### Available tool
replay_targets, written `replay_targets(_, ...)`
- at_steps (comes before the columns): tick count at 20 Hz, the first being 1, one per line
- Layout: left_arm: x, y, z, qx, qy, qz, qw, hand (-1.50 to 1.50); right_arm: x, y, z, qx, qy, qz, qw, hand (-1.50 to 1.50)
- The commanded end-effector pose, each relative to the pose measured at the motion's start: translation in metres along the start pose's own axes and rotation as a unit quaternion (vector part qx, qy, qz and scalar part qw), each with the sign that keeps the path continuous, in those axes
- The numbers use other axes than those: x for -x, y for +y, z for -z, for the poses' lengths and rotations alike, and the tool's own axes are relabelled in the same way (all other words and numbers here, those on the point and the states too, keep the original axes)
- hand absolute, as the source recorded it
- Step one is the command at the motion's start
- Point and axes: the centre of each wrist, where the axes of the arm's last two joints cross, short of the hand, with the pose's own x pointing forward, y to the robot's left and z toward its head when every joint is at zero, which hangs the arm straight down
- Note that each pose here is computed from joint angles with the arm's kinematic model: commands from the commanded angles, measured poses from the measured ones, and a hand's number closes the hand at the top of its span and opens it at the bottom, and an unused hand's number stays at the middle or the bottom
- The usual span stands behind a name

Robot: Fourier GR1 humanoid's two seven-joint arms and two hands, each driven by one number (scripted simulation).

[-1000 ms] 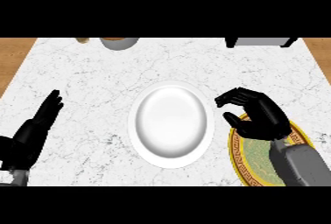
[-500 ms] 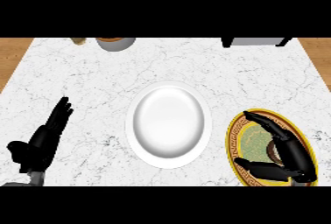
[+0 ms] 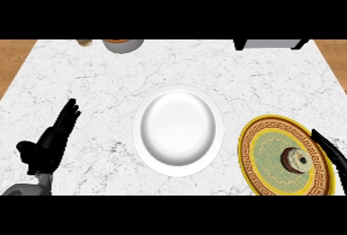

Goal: Pick the cupcake from the plate and place it in the plate

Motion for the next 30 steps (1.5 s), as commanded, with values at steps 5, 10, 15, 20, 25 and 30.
replay_targets(5,-0.008,-0.004,0.006,0.012,-0.001,-0.002,0.9999,0.0,-0.032,-0.036,0.003,-0.099,0.091,-0.171,0.976,-1.5)
replay_targets(10,0.001,-0.015,-0.006,-0.001,-0.019,0.003,0.9998,0.0,-0.051,-0.057,0.004,-0.172,0.153,-0.217,0.949,-1.5)
replay_targets(15,0.019,-0.01,-0.003,0.004,-0.002,0.002,1.0,0.0,-0.033,-0.064,0.019,-0.18,0.202,-0.219,0.937,-1.5)
replay_targets(20,0.006,-0.01,0.002,0.007,-0.004,0.0,1.0,0.0,-0.047,-0.056,0.031,-0.181,0.224,-0.249,0.925,-1.5)
replay_targets(25,0.018,0.005,0.009,0.006,0.0,-0.01,0.9999,0.0,-0.017,-0.026,0.041,-0.211,0.248,-0.284,0.902,-1.5)
replay_targets(30,0.007,0.001,0.003,0.006,-0.009,-0.001,0.9999,0.0,-0.022,-0.021,0.024,-0.217,0.249,-0.283,0.901,-1.5)
